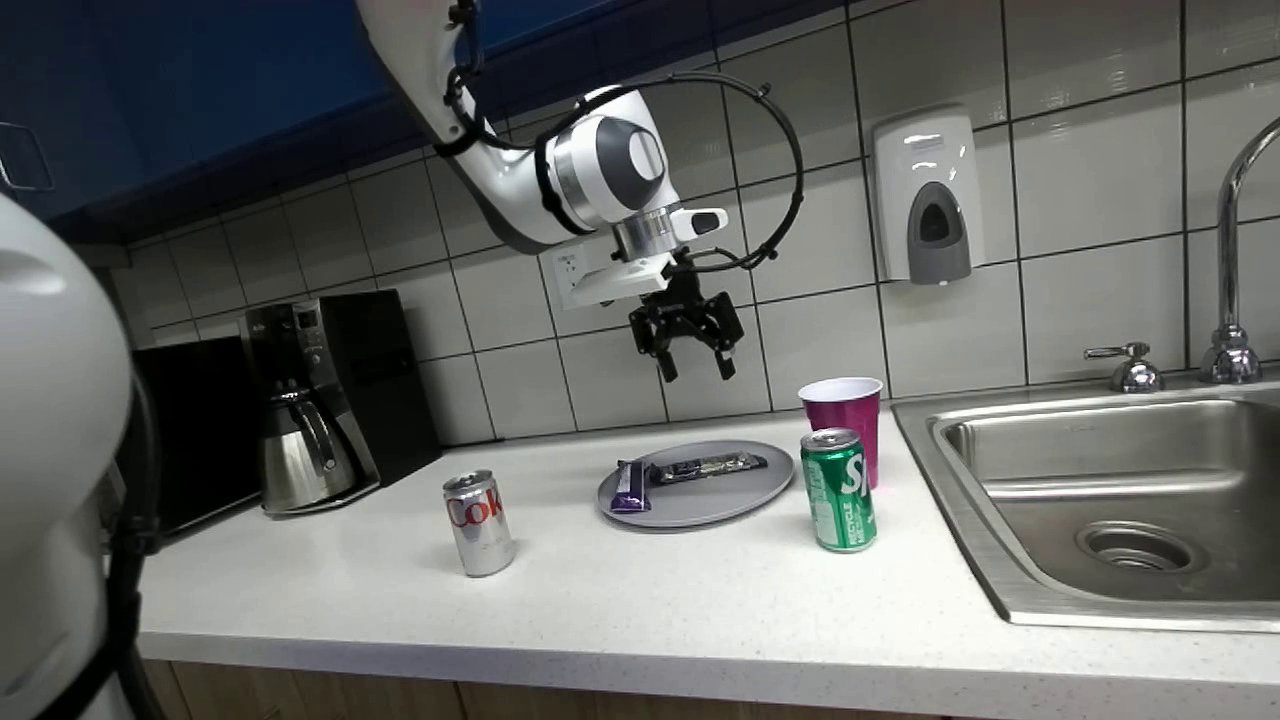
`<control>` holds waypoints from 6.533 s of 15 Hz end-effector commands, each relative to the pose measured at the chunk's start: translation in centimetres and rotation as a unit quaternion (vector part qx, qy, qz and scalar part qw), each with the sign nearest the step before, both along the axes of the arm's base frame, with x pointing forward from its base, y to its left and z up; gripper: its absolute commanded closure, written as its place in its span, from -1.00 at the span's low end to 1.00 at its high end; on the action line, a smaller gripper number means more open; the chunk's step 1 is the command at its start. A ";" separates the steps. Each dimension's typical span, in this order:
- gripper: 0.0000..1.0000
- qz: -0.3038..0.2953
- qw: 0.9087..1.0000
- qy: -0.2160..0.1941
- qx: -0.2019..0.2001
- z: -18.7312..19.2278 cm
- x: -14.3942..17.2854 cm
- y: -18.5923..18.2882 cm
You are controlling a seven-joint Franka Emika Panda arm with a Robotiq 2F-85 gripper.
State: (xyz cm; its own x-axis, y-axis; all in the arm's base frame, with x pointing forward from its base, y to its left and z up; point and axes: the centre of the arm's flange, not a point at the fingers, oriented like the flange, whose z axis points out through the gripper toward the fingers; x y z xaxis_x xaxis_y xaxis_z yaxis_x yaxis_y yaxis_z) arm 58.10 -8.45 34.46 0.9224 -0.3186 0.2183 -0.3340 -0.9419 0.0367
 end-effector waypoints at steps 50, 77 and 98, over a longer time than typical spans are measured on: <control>-1.00 -0.268 0.958 0.077 0.068 -11.3 6.0 2.7; 0.84 -0.262 0.961 0.056 0.068 -9.6 5.4 2.6; 0.84 -0.231 0.970 0.029 0.064 -4.9 6.7 -5.3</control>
State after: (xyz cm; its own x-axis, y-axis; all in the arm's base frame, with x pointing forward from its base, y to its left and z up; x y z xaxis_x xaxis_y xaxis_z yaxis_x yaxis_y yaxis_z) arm 64.00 -12.22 28.34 0.6666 -0.7367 0.1137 -0.7386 -0.6734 -0.0323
